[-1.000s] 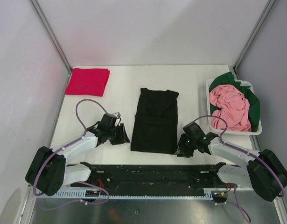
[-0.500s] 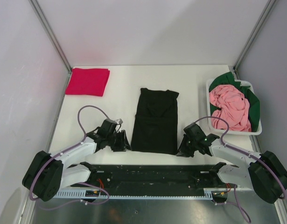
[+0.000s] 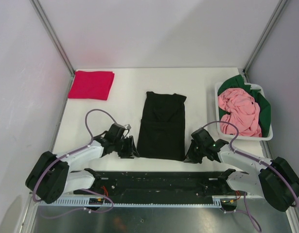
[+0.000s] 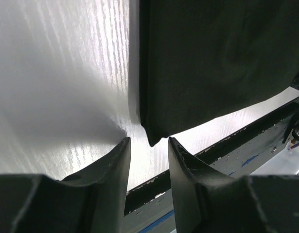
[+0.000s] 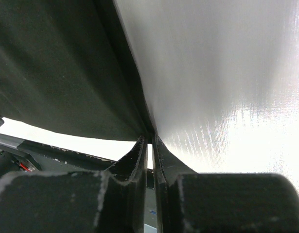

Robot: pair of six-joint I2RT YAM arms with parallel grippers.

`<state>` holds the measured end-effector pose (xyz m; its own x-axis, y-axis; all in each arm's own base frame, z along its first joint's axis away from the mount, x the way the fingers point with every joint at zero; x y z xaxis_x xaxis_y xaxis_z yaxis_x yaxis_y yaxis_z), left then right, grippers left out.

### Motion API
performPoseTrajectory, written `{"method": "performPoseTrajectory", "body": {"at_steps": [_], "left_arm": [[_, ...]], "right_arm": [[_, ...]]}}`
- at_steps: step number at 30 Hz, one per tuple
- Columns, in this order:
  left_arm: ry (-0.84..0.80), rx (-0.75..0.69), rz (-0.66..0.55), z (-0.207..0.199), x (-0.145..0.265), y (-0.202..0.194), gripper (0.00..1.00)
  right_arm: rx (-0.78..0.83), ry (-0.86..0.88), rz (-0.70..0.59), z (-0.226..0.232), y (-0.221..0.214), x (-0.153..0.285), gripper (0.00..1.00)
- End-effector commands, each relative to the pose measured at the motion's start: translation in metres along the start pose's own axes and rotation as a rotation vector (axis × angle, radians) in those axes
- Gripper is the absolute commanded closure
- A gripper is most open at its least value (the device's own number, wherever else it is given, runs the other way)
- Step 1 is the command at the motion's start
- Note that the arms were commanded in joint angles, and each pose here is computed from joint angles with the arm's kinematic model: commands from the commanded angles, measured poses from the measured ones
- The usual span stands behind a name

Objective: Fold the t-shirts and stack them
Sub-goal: Grab one side of the 2/3 rectangular tshirt with both arms, then fold the long partially folded tshirt into a neat square

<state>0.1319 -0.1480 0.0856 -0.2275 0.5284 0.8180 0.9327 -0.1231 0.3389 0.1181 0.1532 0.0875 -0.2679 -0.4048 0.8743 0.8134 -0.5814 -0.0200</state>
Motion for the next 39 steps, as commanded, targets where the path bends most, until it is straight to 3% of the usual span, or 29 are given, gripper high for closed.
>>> {"method": "performPoseTrajectory", "body": {"at_steps": [1, 8, 12, 15, 17, 27, 39], "left_arm": [[-0.006, -0.020, -0.037, -0.008, -0.003, 0.017, 0.59], [0.011, -0.031, -0.026, -0.009, -0.010, 0.017, 0.66], [0.022, -0.042, -0.026, -0.009, -0.011, 0.015, 0.81], [0.009, -0.065, -0.028, -0.014, -0.010, 0.016, 0.95], [-0.005, -0.082, -0.038, -0.019, -0.008, 0.016, 0.99], [-0.083, -0.095, -0.072, -0.044, 0.021, 0.001, 1.00], [-0.081, -0.143, -0.240, -0.061, 0.066, 0.013, 1.00]], "right_arm": [[-0.002, -0.002, -0.027, -0.001, 0.001, 0.000, 0.88], [0.002, -0.008, -0.030, -0.003, 0.001, 0.001, 0.88], [0.005, -0.003, -0.033, -0.002, 0.001, 0.001, 0.89], [0.013, 0.018, -0.032, 0.001, 0.001, 0.003, 0.97], [0.022, 0.037, -0.034, 0.003, 0.000, 0.006, 0.99], [0.098, 0.081, -0.054, -0.007, -0.020, 0.038, 1.00], [0.105, 0.210, -0.170, 0.002, -0.018, 0.084, 1.00]]}}
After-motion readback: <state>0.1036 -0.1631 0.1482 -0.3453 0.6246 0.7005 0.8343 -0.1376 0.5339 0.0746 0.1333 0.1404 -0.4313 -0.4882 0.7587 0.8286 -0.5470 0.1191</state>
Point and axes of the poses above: each gripper's point midway between its finger pads, its own x axis back along the fingers, its own z axis along the line the jaws close on, y = z × x, the point moved 8 cm from there along x, back along the fingers, and after that the axes turned 15 degrees about -x, right-handed, at the moved point
